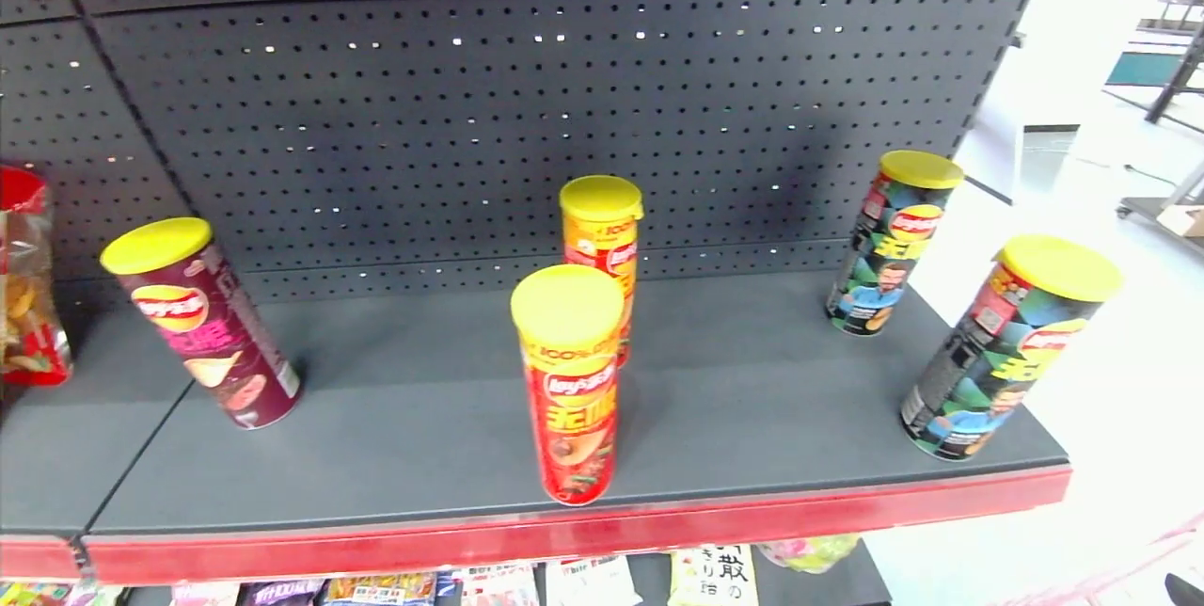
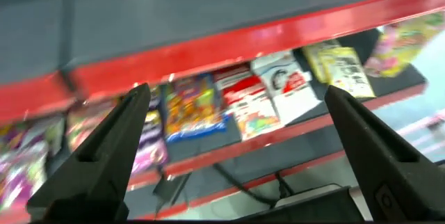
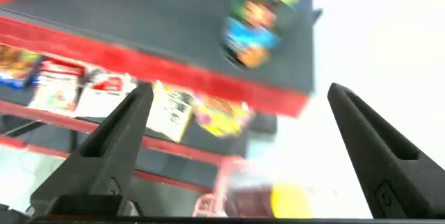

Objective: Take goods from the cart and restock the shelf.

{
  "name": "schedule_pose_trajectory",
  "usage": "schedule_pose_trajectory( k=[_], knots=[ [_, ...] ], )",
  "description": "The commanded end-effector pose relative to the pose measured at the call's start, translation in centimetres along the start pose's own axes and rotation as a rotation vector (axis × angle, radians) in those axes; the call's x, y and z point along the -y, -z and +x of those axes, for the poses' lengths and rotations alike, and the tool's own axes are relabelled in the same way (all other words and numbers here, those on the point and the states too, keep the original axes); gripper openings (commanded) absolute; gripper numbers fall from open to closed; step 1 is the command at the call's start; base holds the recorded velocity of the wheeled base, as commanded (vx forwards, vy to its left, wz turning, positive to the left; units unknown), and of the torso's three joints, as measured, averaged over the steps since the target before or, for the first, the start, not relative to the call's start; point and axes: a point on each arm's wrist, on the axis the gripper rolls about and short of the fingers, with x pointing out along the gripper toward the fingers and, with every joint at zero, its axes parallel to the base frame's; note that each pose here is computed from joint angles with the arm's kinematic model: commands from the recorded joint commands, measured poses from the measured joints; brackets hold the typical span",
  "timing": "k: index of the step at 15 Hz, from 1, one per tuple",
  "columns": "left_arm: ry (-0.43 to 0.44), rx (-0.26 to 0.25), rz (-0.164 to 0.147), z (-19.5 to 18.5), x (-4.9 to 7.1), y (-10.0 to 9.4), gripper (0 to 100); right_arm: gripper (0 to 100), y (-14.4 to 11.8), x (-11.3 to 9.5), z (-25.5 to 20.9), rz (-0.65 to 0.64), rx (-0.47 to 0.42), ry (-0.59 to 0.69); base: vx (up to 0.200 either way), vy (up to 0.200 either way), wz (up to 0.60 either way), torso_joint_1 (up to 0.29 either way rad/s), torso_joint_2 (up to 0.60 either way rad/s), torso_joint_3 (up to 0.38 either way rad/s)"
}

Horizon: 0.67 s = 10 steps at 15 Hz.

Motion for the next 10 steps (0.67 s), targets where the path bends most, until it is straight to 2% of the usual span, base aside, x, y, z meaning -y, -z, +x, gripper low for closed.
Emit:
schedule_pose_trajectory(
  k=[1, 3, 5, 6, 7, 8, 10],
  knots=[
    [0.002, -0.001, 0.001, 0.0, 0.0, 0.0, 100, 100, 0.0, 0.0, 0.1, 0.0, -0.003, -0.002, 0.0, 0.0, -0.6, 0.007, 0.0, -0.007],
    [0.008, -0.001, 0.008, 0.0, 0.0, 0.0, 100, 100, 0.0, 0.0, 0.0, 0.0, 0.0, 0.0, 0.0, 0.0, 0.0, 0.0, 0.0, 0.0],
    [0.06, -0.005, 0.012, 0.0, 0.0, -0.3, 100, 100, 0.7, -0.1, -0.2, 0.006, 0.002, 0.008, 0.0, 0.0, 0.0, 0.0, 0.0, 0.0],
    [0.082, -0.02, 0.009, 0.2, 0.0, -1.0, 100, 100, 1.1, -0.1, -0.5, 0.007, 0.017, 0.007, 0.0, 0.0, 0.0, 0.0, 0.0, 0.0],
    [0.088, -0.021, -0.024, 1.3, -0.1, -4.1, 100, 100, 2.0, -0.2, -0.5, 0.008, 0.021, 0.018, 0.0, 0.0, 0.0, 0.0, 0.0, 0.0],
    [0.085, -0.033, -0.052, 2.8, -0.3, -6.2, 100, 100, 2.0, -0.2, -0.5, 0.021, 0.027, 0.033, 0.0, 0.0, 0.0, 0.0, 0.0, 0.0],
    [0.086, -0.075, -0.06, 6.3, -0.6, -8.9, 100, 100, 1.8, -0.2, -0.5, 0.099, 0.06, 0.053, 0.0, 0.0, 0.0, 0.0, 0.0, 0.0]
  ],
)
